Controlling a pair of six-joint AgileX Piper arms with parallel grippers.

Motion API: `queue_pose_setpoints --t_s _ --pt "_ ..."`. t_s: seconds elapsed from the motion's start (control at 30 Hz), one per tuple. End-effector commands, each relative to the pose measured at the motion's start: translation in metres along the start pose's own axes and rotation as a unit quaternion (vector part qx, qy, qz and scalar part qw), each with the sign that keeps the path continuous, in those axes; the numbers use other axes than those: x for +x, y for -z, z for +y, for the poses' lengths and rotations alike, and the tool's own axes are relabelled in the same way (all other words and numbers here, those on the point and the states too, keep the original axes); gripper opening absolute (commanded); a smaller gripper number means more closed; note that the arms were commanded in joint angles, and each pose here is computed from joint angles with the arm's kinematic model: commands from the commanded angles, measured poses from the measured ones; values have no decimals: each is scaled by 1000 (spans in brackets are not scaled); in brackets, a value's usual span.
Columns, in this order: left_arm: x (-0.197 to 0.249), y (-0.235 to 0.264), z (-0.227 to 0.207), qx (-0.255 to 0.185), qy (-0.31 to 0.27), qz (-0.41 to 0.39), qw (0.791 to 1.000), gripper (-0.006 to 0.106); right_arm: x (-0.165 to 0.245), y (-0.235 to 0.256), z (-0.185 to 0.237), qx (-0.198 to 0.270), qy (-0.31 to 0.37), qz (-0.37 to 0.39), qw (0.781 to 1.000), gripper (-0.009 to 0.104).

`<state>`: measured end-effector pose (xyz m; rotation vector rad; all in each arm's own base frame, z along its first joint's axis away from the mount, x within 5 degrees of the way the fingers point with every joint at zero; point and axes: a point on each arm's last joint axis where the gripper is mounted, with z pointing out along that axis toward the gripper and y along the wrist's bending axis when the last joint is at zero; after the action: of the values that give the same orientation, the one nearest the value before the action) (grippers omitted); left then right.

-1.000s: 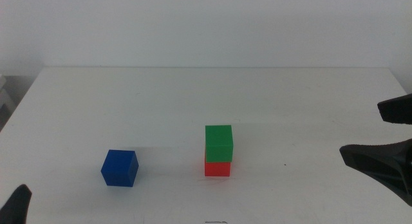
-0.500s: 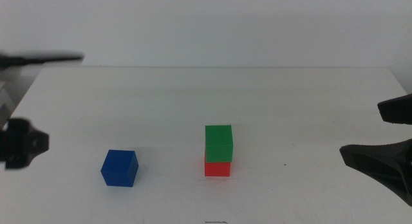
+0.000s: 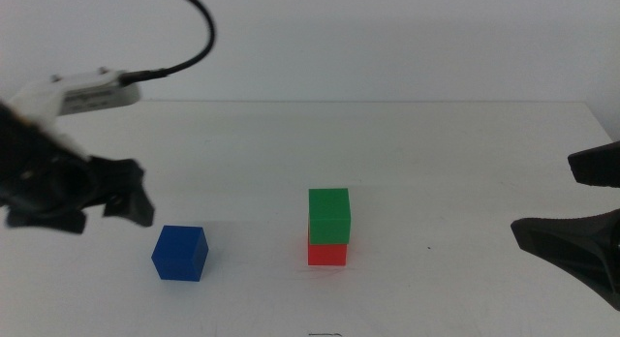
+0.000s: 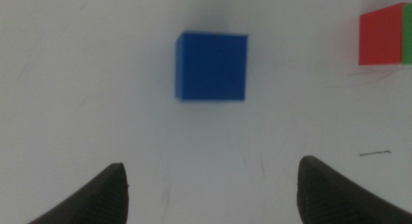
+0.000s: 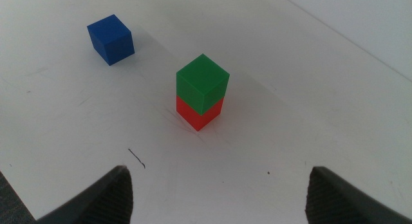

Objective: Stack red cubes first, then green, then blue cubes in a specific spot.

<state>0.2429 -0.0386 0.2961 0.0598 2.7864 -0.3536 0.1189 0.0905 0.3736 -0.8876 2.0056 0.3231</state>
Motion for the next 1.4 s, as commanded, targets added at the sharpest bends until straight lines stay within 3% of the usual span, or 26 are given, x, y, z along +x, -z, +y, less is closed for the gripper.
queue_pose_setpoints --t_s 0.0,0.37,0.6,1.0,1.13,1.37 --pt "-20 5 -14 7 -25 -31 999 87 -11 7 -3 14 5 -45 999 92" --pt "-54 -57 -29 -36 -102 61 992 87 -11 7 -3 14 5 -45 999 92" --pt "-57 -97 -26 -35 -106 106 988 87 -11 7 -3 14 5 -45 999 92" --pt "-62 -130 -20 -38 -106 112 987 84 -11 7 -3 14 5 -45 999 92" --pt "-62 -137 -19 -41 -101 114 987 73 -11 7 -3 14 5 -45 999 92" --pt "-62 -136 -20 -38 -73 111 990 35 -11 7 -3 14 5 -45 999 92"
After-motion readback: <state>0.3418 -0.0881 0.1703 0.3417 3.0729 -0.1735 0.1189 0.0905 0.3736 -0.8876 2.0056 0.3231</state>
